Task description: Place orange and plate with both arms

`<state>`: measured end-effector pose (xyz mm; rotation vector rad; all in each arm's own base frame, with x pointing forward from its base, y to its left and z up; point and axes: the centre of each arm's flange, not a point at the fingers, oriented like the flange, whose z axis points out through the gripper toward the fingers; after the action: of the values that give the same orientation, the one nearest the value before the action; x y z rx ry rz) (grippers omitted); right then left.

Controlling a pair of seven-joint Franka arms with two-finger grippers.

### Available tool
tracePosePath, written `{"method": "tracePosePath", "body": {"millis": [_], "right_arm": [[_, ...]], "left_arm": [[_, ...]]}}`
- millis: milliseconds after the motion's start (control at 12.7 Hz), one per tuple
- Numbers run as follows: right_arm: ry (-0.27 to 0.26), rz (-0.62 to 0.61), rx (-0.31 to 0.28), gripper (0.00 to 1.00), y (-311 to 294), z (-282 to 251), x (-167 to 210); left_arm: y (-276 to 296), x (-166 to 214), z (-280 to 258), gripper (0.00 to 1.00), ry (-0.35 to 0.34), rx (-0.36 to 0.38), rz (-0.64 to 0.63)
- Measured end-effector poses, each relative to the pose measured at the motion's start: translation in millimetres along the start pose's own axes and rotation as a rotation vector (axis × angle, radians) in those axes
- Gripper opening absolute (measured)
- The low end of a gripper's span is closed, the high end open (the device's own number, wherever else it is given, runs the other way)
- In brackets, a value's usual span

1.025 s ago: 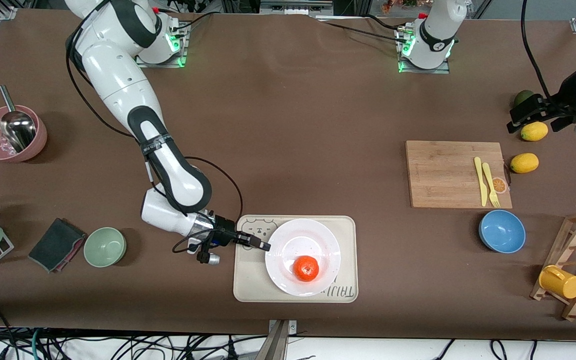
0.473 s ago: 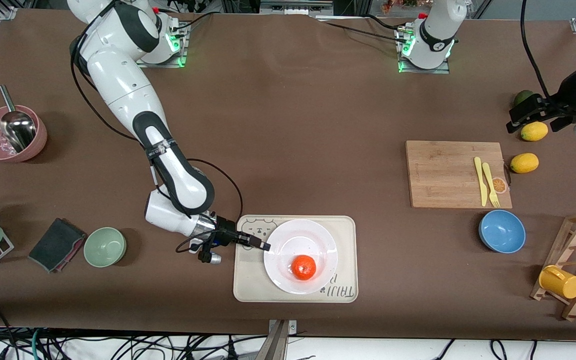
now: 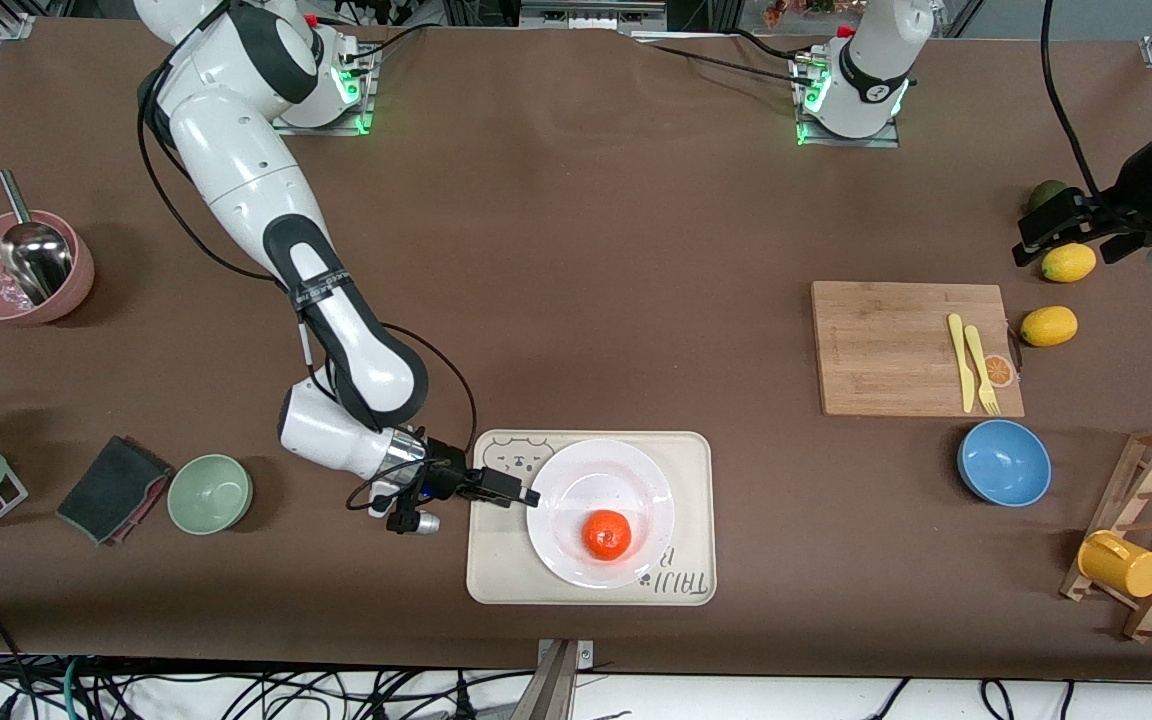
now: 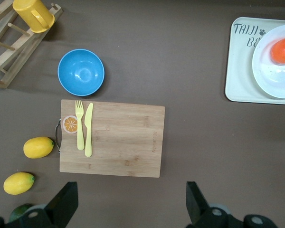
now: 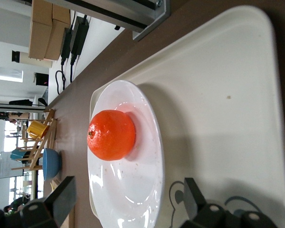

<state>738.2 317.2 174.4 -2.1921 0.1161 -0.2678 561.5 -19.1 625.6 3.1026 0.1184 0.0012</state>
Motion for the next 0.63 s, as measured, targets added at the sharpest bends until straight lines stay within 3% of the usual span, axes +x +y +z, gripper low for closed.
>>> {"method": "tracePosePath", "body": {"millis": [79,237,631], "right_arm": [[-0.02,-0.045,-0.016,1.0,-6.1,-5.4,3.7],[-0.112,-0.128,-0.036,1.0,-16.0,-26.1,13.7],[-0.444,-0.257,-0.191,1.0,-15.9,-144.1,42.7]], "left_arm": [[0.0,0.0,0.0,1.0,0.0,0.0,0.0],[0.0,0.0,0.0,1.0,0.0,0.0,0.0],[-0.3,0.0,-0.1,1.0,0.0,0.0,-0.001]]}}
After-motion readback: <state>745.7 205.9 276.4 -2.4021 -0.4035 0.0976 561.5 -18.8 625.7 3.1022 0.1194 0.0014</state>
